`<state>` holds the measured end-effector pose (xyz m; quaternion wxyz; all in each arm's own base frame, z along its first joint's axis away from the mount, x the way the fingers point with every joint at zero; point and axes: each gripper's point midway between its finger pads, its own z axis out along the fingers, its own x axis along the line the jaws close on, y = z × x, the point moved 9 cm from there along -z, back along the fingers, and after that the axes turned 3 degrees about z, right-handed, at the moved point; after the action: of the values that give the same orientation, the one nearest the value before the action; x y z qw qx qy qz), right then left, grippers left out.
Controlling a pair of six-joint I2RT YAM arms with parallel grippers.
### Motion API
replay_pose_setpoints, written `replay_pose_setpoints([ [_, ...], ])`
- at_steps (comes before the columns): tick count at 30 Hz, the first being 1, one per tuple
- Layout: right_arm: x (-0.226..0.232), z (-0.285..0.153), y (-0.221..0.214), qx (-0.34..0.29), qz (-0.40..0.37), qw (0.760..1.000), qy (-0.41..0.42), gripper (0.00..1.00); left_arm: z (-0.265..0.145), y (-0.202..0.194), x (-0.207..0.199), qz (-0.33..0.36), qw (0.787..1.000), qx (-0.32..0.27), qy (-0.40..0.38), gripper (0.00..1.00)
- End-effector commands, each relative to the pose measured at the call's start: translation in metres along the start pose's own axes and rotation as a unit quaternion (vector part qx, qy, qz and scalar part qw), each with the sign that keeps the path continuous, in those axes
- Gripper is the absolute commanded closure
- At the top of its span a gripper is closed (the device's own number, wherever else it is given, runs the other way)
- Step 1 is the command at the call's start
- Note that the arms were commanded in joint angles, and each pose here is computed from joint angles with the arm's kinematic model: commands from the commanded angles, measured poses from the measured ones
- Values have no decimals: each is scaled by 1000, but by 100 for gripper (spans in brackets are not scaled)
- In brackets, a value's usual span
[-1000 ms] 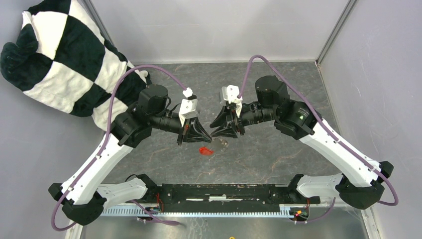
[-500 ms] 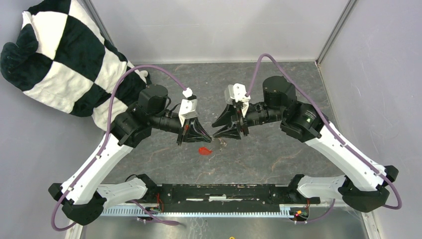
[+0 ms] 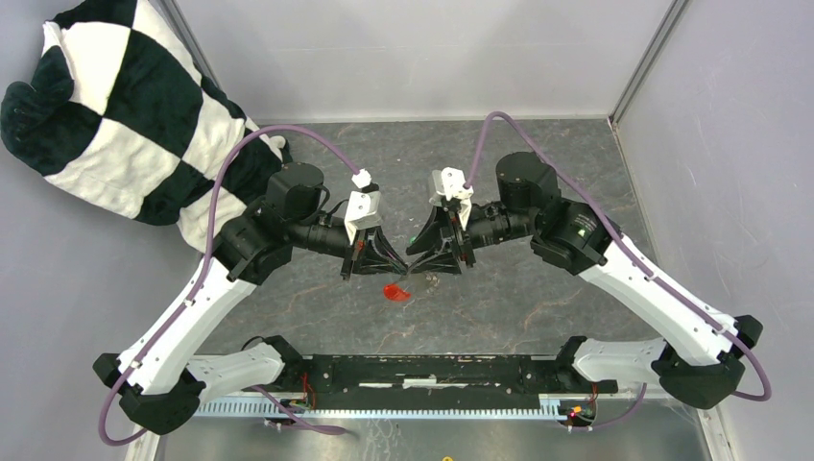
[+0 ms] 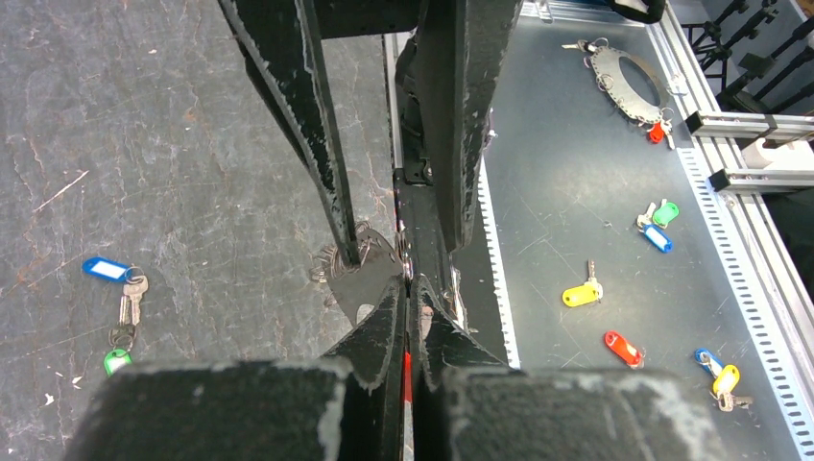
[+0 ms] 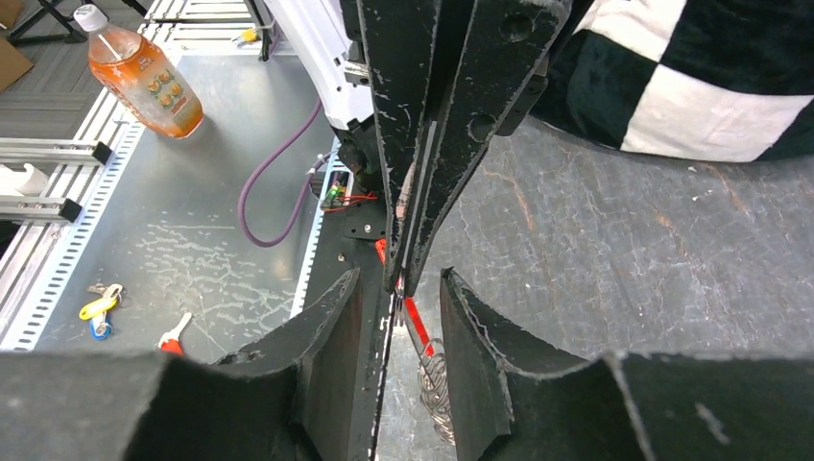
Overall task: Put the keys on the keyring
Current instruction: Adjust the keyring.
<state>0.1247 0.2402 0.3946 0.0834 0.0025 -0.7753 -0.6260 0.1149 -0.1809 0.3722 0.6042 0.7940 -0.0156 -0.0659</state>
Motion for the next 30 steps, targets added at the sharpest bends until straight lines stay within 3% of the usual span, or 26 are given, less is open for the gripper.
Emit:
replay_pose_setpoints([
  [1,-1,1,2,-7,-2,1000,5,59,-3,18,0,48,999,-25,3,98],
  [13,-6,9,-6,-1,13,1000,16,70,-4,20,0,52,998,-27,5,98],
  [19,-6,8,-1,-21,1,1000,1,93,-4,19,-1,50,998,-26,3,98],
  [22,-5,3,4,-49,-16,998,-24,100,-4,18,-1,47,999,-26,2,98],
  [23,-4,0,6,-61,-22,997,-33,100,-4,18,-1,45,999,-26,1,95],
  [27,-1,-7,9,-99,-35,993,-53,100,-5,22,-2,34,999,-29,1,61],
  [30,2,-12,8,-121,-43,990,-58,100,-7,23,-3,41,999,-27,8,54],
])
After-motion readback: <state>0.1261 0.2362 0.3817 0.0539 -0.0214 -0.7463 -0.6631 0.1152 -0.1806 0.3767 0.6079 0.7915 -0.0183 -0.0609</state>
